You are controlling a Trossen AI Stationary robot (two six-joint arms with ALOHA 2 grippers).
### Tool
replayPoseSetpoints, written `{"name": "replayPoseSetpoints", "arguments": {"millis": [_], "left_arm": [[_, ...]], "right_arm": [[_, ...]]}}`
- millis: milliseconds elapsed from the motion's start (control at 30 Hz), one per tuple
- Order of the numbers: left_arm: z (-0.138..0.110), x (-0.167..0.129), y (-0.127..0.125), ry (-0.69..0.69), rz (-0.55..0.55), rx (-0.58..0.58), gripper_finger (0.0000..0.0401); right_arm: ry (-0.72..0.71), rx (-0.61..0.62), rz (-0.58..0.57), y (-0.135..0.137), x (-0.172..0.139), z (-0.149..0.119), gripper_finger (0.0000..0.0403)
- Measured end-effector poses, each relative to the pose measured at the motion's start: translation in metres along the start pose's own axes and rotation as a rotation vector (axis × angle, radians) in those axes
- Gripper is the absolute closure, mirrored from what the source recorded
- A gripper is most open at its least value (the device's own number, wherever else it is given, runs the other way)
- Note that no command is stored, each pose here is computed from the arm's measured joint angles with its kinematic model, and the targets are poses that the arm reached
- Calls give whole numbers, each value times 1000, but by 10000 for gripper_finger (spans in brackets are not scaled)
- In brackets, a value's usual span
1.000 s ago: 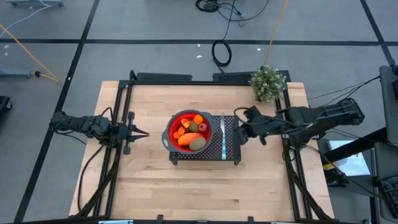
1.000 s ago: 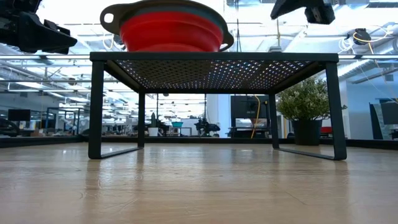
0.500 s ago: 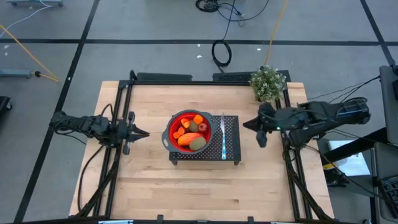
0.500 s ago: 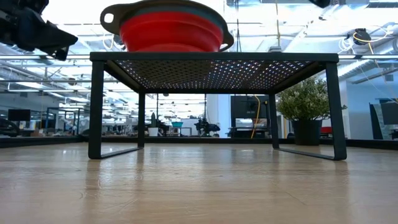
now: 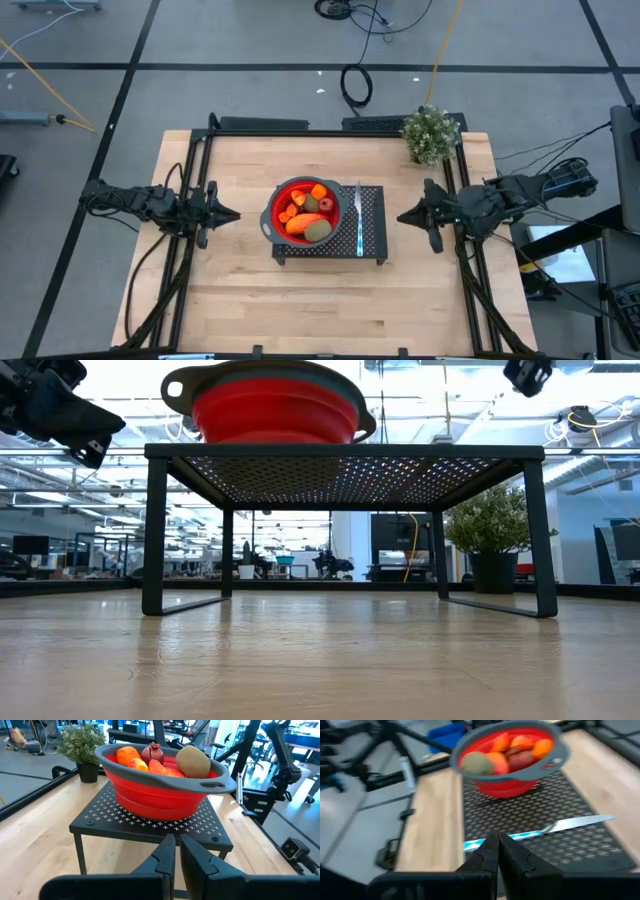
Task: Pick & Place Fruit
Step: Return to Home Position
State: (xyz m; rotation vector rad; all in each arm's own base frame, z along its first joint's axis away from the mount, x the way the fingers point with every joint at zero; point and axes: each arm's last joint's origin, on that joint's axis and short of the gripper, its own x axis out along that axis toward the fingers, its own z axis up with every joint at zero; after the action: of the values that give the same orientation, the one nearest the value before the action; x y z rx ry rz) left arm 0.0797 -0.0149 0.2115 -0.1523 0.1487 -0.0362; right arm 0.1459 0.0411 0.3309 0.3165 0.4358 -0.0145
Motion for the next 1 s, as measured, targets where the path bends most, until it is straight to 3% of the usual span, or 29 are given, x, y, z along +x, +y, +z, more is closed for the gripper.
{"name": "replayPoseSetpoints", "arguments": {"millis": [133,500,1000], "left_arm": [[0,0,0,0,0,0,375],[0,0,0,-1,7,25,375],[0,0,3,-15,88,35,375]], "right_arm": [[-36,-17,81,-8,-2,-19,403],[-48,-83,82,-30,-23,-53,403],[-251,-162,126,-45,-68,-58,403]]}}
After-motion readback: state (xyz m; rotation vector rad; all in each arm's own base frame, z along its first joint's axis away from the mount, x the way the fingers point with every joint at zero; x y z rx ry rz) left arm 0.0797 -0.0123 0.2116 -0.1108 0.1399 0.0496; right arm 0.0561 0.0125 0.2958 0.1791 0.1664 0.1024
